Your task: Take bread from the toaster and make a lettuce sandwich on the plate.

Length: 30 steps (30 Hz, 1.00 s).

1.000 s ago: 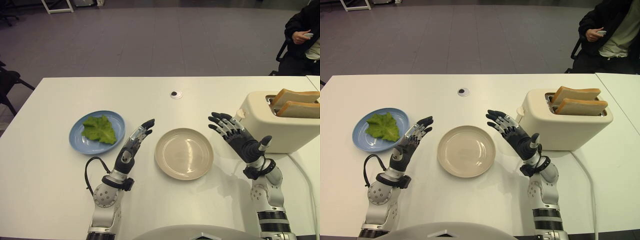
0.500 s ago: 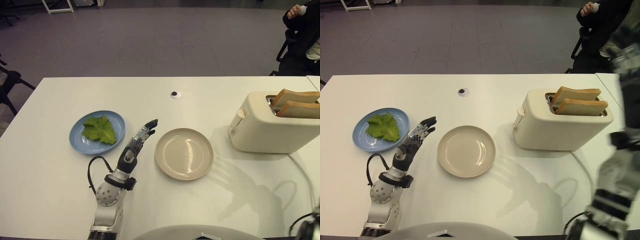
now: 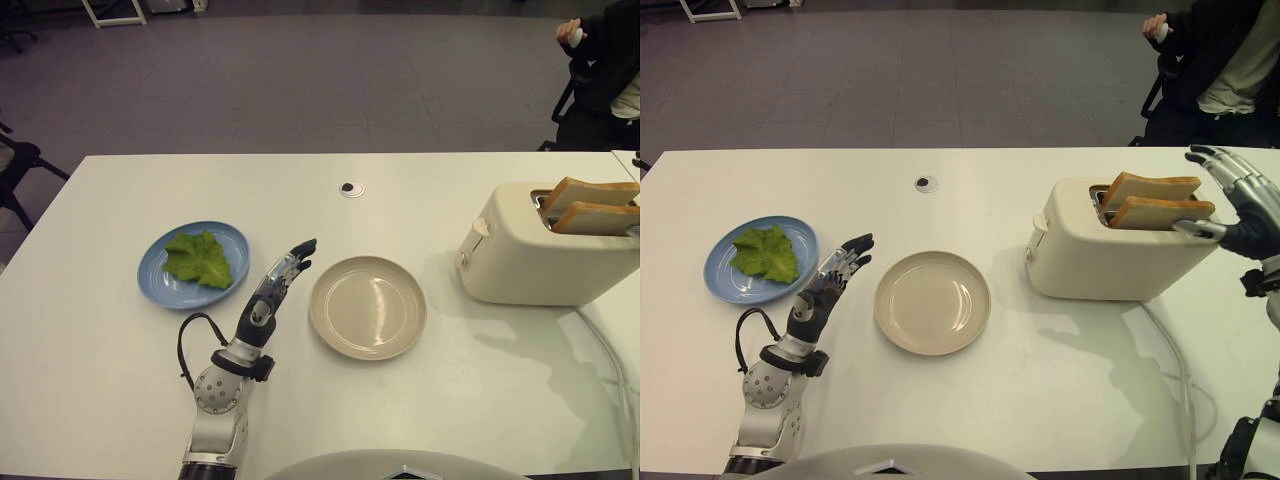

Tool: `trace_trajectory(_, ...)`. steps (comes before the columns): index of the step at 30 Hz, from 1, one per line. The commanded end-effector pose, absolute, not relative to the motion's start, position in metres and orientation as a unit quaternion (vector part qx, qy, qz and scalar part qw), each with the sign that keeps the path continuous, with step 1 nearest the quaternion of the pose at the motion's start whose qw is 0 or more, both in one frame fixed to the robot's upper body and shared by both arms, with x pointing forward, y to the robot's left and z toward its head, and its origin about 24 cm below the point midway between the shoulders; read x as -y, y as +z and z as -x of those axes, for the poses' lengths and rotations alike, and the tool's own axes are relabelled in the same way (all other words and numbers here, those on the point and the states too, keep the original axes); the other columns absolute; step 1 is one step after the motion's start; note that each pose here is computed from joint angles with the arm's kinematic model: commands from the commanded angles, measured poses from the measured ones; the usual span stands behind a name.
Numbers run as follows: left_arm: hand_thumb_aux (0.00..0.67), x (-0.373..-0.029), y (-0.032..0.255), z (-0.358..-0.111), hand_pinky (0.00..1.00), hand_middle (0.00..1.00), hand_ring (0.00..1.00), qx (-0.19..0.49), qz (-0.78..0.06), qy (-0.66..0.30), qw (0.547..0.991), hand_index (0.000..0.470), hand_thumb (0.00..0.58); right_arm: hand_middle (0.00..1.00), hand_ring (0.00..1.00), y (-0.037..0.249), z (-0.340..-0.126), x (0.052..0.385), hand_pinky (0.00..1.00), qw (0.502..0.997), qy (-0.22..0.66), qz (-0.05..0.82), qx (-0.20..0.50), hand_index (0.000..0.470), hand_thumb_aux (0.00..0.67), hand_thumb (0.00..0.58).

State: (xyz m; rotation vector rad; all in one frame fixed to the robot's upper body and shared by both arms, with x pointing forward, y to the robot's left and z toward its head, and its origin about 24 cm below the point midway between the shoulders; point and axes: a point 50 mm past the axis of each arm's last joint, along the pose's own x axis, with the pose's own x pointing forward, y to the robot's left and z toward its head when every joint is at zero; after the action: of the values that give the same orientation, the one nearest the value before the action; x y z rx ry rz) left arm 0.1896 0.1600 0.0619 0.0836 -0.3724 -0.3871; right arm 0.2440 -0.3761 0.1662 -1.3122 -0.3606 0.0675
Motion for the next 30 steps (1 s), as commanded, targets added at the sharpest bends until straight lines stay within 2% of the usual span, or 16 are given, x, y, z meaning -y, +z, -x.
trace_trajectory(1,0.0,-0.159,0.061,-0.189,0.0,0.0,0.0,0.178,-0.047,-0.194,0.964,0.0,0.0,0.0,0.0,0.164,-0.247,0.374,0.0,0.771,0.051,0.613,0.167,0.282,0.402,0.487)
trace_trajectory(3,0.0,-0.16,0.061,-0.189,0.0,0.0,0.0,0.178,-0.048,-0.194,0.964,0.0,0.0,0.0,0.0,0.16,-0.247,0.372,0.0,0.772,0.06,0.612,0.164,0.293,0.418,0.498)
trace_trajectory(5,0.0,-0.16,0.061,-0.189,0.0,0.0,0.0,0.177,-0.048,-0.193,0.964,0.0,0.0,0.0,0.0,0.159,-0.248,0.371,0.0,0.772,0.065,0.61,0.165,0.334,0.476,0.531)
trace_trajectory(6,0.0,-0.16,0.061,-0.189,0.0,0.0,0.0,0.177,-0.048,-0.193,0.964,0.0,0.0,0.0,0.0,0.158,-0.248,0.37,0.0,0.773,0.067,0.608,0.167,0.369,0.525,0.553)
trace_trajectory(7,0.0,-0.16,0.061,-0.189,0.0,0.0,0.0,0.177,-0.048,-0.193,0.964,0.0,0.0,0.0,0.0,0.158,-0.249,0.369,0.0,0.774,0.069,0.607,0.17,0.47,0.67,0.58)
trace_trajectory(10,0.0,-0.16,0.06,-0.19,0.0,0.0,0.0,0.177,-0.048,-0.193,0.964,0.0,0.0,0.0,0.0,0.159,-0.252,0.364,0.0,0.777,0.072,0.598,0.182,0.47,0.67,0.58)
trace_trajectory(12,0.0,-0.161,0.06,-0.191,0.0,0.0,0.0,0.177,-0.048,-0.192,0.964,0.0,0.0,0.0,0.0,0.169,-0.255,0.363,0.0,0.78,0.059,0.589,0.202,0.47,0.67,0.58)
trace_trajectory(16,0.0,-0.16,0.06,-0.191,0.0,0.0,0.0,0.177,-0.048,-0.189,0.965,0.0,0.0,0.0,0.0,0.212,-0.265,0.366,0.0,0.798,0.01,0.546,0.253,0.47,0.67,0.58)
trace_trajectory(19,0.0,-0.157,0.06,-0.194,0.0,0.0,0.0,0.178,-0.046,-0.192,0.964,0.0,0.0,0.0,0.0,0.255,-0.265,0.369,0.0,0.821,-0.001,0.491,0.291,0.47,0.67,0.58)
trace_trajectory(21,0.0,-0.156,0.06,-0.192,0.0,0.0,0.0,0.179,-0.046,-0.186,0.965,0.0,0.0,0.0,0.0,0.278,-0.269,0.354,0.0,0.845,0.061,0.417,0.33,0.47,0.67,0.58)
trace_trajectory(24,0.0,-0.154,0.059,-0.193,0.0,0.0,0.0,0.18,-0.046,-0.184,0.965,0.0,0.0,0.0,0.0,0.287,-0.27,0.317,0.0,0.852,0.205,0.336,0.346,0.47,0.67,0.58)
trace_trajectory(26,0.0,-0.153,0.059,-0.195,0.0,0.0,0.0,0.18,-0.044,-0.186,0.965,0.0,0.0,0.0,0.0,0.273,-0.274,0.289,0.0,0.858,0.3,0.283,0.308,0.47,0.67,0.58)
trace_trajectory(30,0.0,-0.154,0.058,-0.197,0.0,0.0,0.0,0.179,-0.044,-0.187,0.965,0.0,0.0,0.0,0.0,0.226,-0.287,0.224,0.0,0.859,0.436,0.2,0.18,0.47,0.67,0.58)
